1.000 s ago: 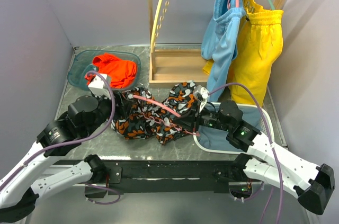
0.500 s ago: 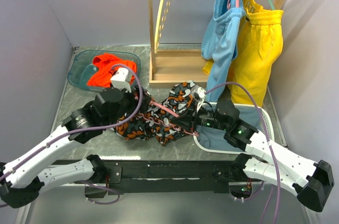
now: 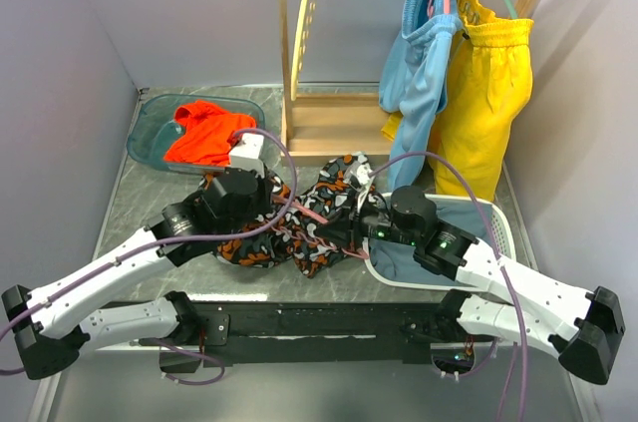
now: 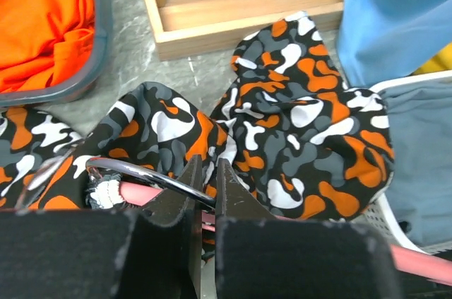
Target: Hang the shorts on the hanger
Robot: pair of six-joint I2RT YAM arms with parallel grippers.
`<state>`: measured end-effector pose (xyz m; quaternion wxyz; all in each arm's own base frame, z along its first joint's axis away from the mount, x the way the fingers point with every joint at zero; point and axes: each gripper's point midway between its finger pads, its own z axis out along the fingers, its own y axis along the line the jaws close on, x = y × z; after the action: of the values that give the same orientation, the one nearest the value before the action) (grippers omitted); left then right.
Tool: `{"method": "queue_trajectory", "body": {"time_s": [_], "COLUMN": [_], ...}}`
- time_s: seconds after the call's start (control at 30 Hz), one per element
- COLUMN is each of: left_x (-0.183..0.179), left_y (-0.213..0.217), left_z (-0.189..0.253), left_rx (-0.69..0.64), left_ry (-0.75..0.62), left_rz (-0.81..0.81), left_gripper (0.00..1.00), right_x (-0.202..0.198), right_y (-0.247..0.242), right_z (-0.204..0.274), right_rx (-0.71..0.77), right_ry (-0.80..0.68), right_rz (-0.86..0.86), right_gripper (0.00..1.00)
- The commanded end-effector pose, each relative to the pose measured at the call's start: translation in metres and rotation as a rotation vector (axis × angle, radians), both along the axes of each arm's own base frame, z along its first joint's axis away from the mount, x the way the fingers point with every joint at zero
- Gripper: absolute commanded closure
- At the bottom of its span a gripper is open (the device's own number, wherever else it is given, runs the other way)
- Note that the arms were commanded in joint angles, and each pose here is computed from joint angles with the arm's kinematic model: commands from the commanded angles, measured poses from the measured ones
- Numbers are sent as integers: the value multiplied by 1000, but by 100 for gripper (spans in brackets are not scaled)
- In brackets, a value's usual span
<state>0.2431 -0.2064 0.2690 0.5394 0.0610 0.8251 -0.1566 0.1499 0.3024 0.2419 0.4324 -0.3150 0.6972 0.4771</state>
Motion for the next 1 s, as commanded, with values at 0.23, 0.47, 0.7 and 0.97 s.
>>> {"method": "queue_trajectory", "body": {"time_s": [0.23,0.47,0.7,0.97], "left_x": [11,23,35,38], "left_y": [51,56,64,58], "left_z": [48,50,55,60], "left_rx": [-182,-190,-195,-206], "left_ry": [-117,-117,-112,-95], "left_rz": [306,426,465,421], "left_gripper": [99,99,99,99], "right_x": [43,18,-16,-8], "right_y": [-63,-50,-7,48], "right_z": [98,73,9,-68], "right_rx": [152,13,-128,-367], "right_ry": [-112,-125,-131,-129], "right_rz": [-462,-442,-452,-531], "right_gripper": [31,33,34,26]}}
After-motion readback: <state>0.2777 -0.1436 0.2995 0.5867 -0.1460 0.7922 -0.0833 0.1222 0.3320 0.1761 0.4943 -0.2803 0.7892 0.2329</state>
